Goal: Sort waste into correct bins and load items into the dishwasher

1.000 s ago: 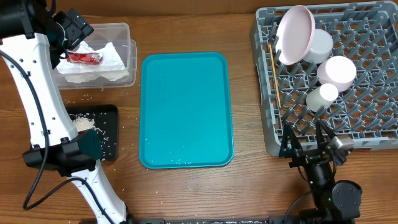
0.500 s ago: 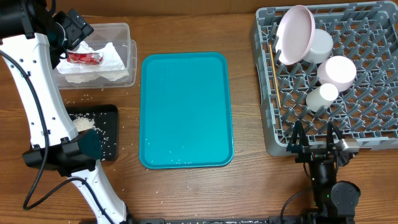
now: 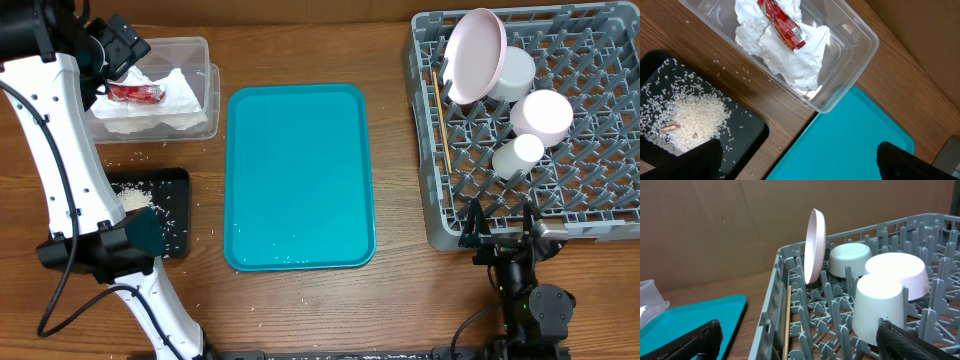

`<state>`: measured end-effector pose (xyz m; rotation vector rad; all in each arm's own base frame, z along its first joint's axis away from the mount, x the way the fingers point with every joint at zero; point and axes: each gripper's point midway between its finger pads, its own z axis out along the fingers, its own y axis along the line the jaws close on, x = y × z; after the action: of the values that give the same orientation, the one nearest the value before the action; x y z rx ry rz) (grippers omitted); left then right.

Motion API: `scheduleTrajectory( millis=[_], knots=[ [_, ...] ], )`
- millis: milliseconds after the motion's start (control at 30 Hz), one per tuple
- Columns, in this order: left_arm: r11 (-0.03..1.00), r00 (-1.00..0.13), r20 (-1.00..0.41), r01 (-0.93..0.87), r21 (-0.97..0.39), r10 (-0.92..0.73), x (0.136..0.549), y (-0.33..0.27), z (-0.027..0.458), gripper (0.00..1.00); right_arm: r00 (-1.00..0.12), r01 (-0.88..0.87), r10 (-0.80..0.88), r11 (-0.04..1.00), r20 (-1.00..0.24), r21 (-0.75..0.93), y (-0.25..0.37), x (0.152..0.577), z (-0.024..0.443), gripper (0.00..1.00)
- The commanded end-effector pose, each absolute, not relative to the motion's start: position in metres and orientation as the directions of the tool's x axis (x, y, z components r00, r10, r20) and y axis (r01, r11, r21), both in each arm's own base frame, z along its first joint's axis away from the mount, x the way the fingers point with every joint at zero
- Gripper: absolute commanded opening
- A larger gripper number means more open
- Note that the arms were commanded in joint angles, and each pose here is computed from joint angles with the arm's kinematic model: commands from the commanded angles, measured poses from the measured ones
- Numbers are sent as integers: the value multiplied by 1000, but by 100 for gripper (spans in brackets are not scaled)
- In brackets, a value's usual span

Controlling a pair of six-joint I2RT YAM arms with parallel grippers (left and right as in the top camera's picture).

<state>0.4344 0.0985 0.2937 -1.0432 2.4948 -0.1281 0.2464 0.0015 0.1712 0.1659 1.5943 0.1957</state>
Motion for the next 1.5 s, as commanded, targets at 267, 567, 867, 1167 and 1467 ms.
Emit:
scheduleTrajectory(
  millis=[267, 567, 867, 1167, 1467],
  knots=[
    [723, -632, -361, -645, -247, -686, 432, 97, 298, 100, -25, -4, 218, 976, -976, 218, -1, 246, 170, 100],
    [723, -631, -361, -645, -247, -686, 432, 97, 298, 100, -25, -4, 218, 976, -976, 218, -1, 246, 170, 100],
    [800, -699, -399, -565, -200, -593, 430, 96, 303, 100, -25, -4, 218, 976, -976, 218, -1, 246, 170, 100],
    [903, -830, -399, -429, 8, -390, 382, 64, 289, 100, -25, -4, 218, 976, -976, 218, -1, 246, 170, 100],
    [955, -826, -491, -290, -54, -278, 331, 17, 252, 100, -25, -4, 218, 976, -976, 218, -1, 246, 170, 100]
  ],
)
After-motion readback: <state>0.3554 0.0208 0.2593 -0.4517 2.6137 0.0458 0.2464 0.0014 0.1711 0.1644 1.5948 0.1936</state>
